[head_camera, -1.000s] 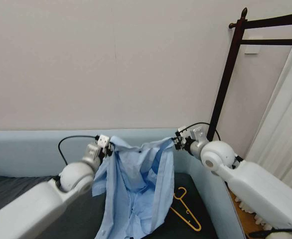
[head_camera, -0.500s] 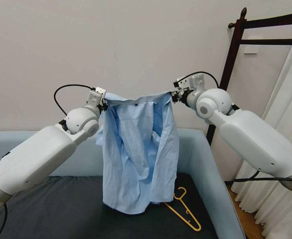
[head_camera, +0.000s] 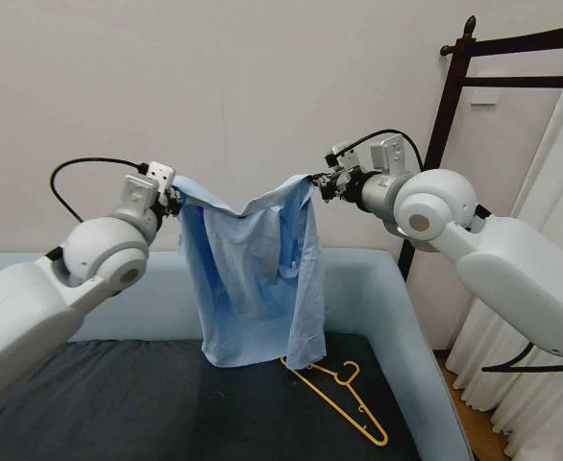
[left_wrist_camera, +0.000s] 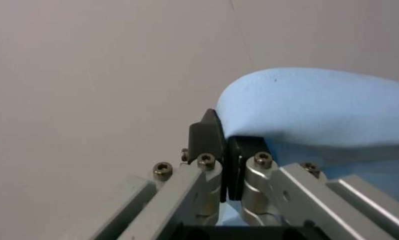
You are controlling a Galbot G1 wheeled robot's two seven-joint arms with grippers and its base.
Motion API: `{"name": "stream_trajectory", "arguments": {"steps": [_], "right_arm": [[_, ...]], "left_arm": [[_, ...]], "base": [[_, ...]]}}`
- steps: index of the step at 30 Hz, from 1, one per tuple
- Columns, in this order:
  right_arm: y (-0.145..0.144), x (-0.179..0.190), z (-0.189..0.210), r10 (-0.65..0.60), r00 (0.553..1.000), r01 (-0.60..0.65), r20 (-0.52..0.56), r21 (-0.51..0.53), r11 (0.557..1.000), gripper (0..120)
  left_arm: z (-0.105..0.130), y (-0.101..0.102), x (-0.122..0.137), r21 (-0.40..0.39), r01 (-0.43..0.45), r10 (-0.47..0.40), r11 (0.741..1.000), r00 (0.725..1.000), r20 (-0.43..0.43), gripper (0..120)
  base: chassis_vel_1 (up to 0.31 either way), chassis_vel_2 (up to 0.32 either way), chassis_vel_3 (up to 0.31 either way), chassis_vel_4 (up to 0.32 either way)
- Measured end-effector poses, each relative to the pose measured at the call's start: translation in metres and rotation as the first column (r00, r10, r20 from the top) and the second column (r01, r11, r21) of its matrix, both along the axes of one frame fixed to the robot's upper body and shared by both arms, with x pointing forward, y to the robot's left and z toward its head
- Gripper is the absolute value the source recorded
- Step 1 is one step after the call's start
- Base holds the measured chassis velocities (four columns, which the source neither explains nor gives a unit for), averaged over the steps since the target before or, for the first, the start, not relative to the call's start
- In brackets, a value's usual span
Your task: Pick up the clothes from the sofa and hang them on the clothes hanger.
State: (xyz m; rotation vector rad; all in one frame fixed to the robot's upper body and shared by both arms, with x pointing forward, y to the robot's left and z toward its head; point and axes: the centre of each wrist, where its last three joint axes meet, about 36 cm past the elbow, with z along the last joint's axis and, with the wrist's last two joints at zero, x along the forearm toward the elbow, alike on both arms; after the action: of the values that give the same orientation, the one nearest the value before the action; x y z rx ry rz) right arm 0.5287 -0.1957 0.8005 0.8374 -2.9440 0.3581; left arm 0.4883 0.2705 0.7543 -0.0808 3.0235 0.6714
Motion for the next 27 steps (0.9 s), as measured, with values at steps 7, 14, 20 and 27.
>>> {"name": "stream_trajectory", "arguments": {"steps": [7, 14, 20, 27], "right_arm": [[-0.010, -0.020, 0.013, 0.036, 0.999, -0.036, 0.002, -0.005, 0.999, 0], [-0.013, -0.029, -0.026, 0.054, 0.996, -0.054, -0.072, 0.000, 0.999, 0], [0.007, -0.035, -0.123, 0.063, 0.974, -0.079, -0.217, -0.064, 0.995, 0], [0.053, -0.021, -0.219, 0.090, 0.930, -0.134, -0.357, -0.101, 0.986, 0]], "left_arm": [[0.024, 0.009, -0.038, 0.004, -0.009, 0.009, 1.000, 0.999, -0.043, 0], [-0.012, 0.003, -0.045, -0.014, -0.032, 0.030, 0.999, 0.992, -0.124, 0], [-0.109, 0.013, -0.030, 0.047, -0.125, 0.132, 0.991, 0.970, -0.207, 0], [-0.228, 0.010, -0.032, 0.108, -0.154, 0.180, 0.982, 0.940, -0.291, 0]], "base": [[0.000, 0.000, 0.000, 0.000], [0.000, 0.000, 0.000, 0.000], [0.000, 0.000, 0.000, 0.000], [0.000, 0.000, 0.000, 0.000]]}}
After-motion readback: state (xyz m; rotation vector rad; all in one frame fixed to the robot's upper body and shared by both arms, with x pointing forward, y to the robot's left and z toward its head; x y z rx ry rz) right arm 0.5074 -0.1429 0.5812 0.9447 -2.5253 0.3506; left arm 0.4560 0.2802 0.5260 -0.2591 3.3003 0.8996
